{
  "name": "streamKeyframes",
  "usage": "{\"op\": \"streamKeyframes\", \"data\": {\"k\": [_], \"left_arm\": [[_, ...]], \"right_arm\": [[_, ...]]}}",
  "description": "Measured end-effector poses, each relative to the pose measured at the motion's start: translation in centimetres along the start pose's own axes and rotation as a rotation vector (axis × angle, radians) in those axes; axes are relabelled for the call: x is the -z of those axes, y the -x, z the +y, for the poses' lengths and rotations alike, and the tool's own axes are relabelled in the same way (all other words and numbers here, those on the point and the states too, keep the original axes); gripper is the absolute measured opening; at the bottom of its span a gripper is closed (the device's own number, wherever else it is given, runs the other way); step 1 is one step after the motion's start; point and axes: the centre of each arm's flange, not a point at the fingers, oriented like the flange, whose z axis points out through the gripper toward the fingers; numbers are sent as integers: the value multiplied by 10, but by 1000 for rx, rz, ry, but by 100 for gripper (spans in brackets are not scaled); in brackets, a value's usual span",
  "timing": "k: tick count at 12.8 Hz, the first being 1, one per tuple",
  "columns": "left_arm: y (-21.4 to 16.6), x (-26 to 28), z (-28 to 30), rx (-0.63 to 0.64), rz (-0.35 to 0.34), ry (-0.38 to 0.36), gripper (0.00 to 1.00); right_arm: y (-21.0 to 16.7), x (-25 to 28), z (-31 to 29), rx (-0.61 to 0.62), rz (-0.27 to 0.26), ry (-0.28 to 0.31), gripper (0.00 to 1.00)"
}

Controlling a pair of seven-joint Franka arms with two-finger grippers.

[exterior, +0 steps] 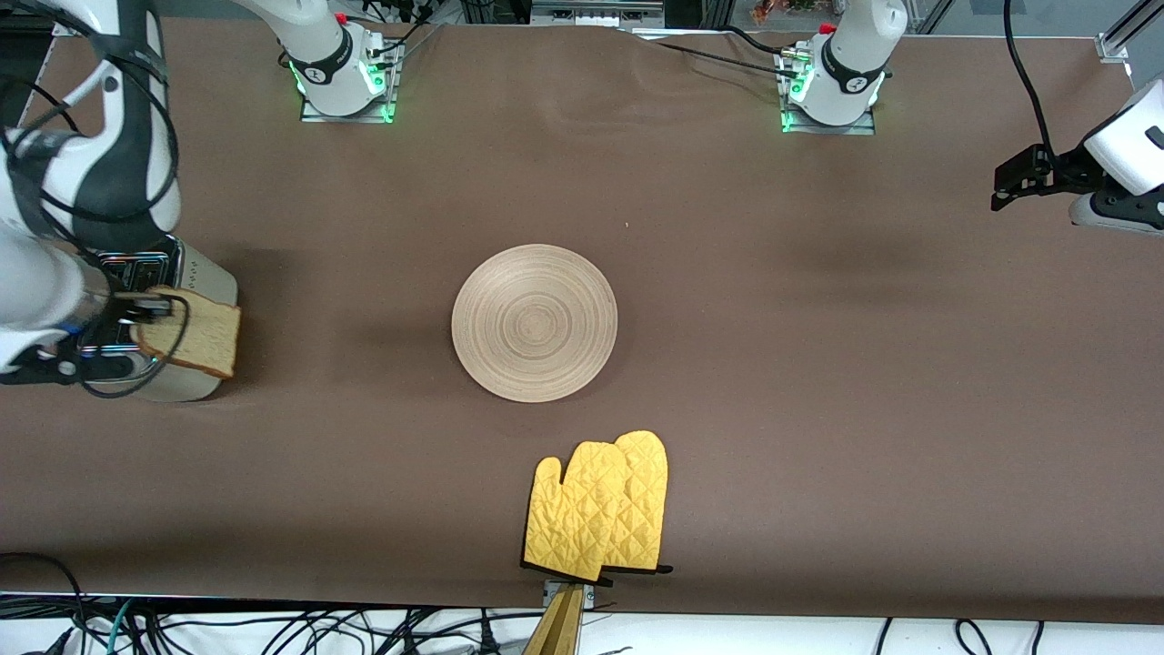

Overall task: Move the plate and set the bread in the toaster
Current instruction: 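Carry the bread with the right gripper and lower it into the toaster slot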

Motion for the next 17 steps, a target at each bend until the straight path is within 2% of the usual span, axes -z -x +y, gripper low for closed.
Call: {"op": "streamKeyframes", "data": {"k": [4,8,17], "left_arm": [[0,0,-1,3,-2,0,100],[0,0,1,0,-1,0,100],[0,3,2,-3,5,-2,100]], "right_arm": [[20,-2,57,4,-47,98,5],[19,-10,65,7,-81,155,5],[2,-62,63,14,-186,182,5]]}}
